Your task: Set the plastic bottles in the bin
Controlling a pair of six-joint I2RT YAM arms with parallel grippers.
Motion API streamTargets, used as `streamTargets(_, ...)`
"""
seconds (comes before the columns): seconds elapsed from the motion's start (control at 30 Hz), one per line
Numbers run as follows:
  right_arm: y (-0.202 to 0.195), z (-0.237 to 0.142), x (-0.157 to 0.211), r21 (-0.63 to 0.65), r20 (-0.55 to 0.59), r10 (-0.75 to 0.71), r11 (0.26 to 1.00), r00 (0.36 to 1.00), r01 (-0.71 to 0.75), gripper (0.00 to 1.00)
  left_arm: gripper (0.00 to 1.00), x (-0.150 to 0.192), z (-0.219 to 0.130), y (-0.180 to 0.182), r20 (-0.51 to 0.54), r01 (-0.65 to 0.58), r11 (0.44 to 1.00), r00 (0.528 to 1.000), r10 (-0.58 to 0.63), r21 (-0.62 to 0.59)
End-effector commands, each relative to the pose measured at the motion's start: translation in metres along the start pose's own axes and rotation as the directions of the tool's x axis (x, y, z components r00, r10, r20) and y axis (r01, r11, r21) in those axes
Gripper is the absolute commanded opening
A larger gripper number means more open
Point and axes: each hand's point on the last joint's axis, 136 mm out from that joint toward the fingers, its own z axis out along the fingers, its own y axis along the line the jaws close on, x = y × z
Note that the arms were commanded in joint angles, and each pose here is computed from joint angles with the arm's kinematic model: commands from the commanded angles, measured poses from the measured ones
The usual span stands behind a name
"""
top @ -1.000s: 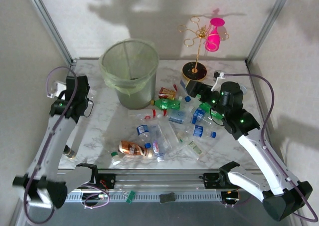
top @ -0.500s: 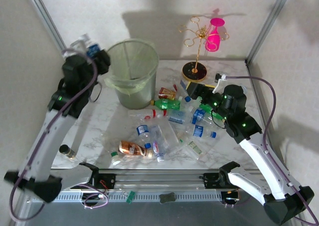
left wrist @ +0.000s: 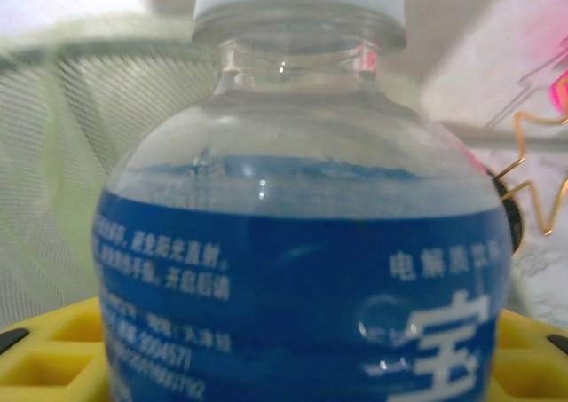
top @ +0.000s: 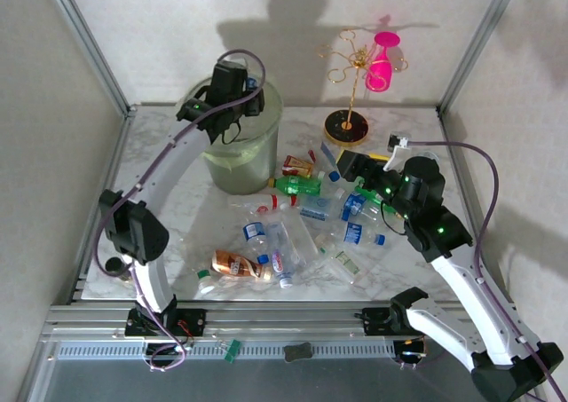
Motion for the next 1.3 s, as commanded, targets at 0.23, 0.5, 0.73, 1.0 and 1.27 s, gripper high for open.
streamTargets(0.23,-0.007,0.006,0.002,0.043,-0.006,-0.032,0.999,0.999,0.033,0.95,0.39,0.034,0.033,0.004,-0.122,0.025,0.999,0.992,-0.028,-0.030)
streamTargets(0.5,-0.007,0.012,0.001,0.045,-0.011,-0.034,0.998,0.999,0.035,0.95,0.40,0.062,0.055,0.035,-0.204,0.131,0.990,0.969,-0.138,-0.048)
streamTargets(0.73,-0.005,0.012,-0.004,0.045,-0.001,-0.037,0.998,0.999,0.037,0.95,0.49,0.083,0.069,0.038,-0.257,0.152,0.988,0.954,-0.153,-0.022)
streamTargets(1.0,-0.007,0.006,-0.005,0.057,0.016,-0.038,0.998,0.999,0.037,0.95,0.64,0.080,0.066,0.038,-0.246,0.173,0.985,0.954,-0.173,-0.022)
streamTargets(1.27,-0.007,-0.001,-0.010,0.062,0.032,-0.045,0.997,0.998,0.043,0.95,0.71,0.086,0.064,0.027,-0.269,0.220,0.975,0.941,-0.205,0.028)
